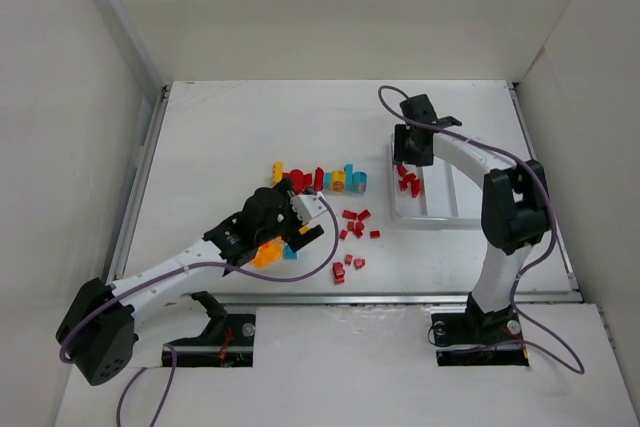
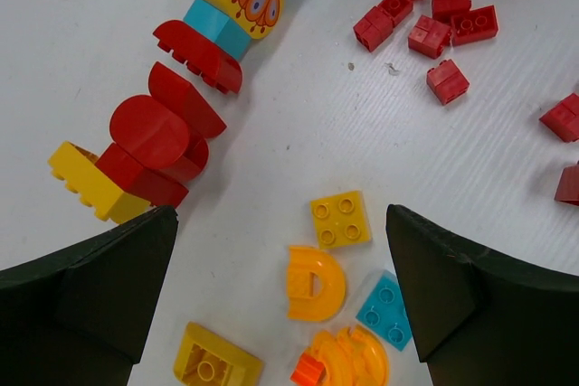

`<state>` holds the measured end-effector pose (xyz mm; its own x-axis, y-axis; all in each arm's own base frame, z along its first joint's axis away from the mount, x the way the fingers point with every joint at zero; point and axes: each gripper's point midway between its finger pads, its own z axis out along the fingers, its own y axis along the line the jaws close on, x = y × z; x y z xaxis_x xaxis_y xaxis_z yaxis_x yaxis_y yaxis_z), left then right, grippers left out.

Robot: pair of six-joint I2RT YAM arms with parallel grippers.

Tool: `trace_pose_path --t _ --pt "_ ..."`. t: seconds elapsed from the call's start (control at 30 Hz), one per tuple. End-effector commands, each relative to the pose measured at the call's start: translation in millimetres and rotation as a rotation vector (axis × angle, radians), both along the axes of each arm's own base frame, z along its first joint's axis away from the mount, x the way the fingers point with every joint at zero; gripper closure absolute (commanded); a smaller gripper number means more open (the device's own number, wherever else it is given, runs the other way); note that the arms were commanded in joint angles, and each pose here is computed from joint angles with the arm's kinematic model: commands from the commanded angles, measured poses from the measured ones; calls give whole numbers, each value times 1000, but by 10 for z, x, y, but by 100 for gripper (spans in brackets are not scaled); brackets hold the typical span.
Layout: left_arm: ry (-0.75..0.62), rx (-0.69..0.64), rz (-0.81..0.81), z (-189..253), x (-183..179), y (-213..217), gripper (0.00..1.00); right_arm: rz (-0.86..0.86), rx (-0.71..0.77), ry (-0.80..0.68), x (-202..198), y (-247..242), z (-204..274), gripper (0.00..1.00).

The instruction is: Sort the legos into containers by color

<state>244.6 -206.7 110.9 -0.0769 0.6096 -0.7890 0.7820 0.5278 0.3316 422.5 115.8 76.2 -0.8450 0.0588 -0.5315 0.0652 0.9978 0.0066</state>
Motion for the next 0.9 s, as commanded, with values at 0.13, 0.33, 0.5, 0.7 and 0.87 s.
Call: trace_pose_path --t 0.13,0.33,0.5,0.7,0.87 --pt "-74 -47 -46 258 76 -129 0 22 28 -113 166 56 481 30" --pt "-101 -49 -14 282 134 -98 0 321 78 -228 -335 608 871 30" --pt "-93 -42 -14 234 118 -83 6 601 105 -83 -1100 1211 418 51" --pt "-77 -27 -15 189 95 -62 31 450 147 33 -1140 1275 58 37" --pt "-67 -23 -2 169 92 -42 31 440 122 64 -1114 1406 -86 34"
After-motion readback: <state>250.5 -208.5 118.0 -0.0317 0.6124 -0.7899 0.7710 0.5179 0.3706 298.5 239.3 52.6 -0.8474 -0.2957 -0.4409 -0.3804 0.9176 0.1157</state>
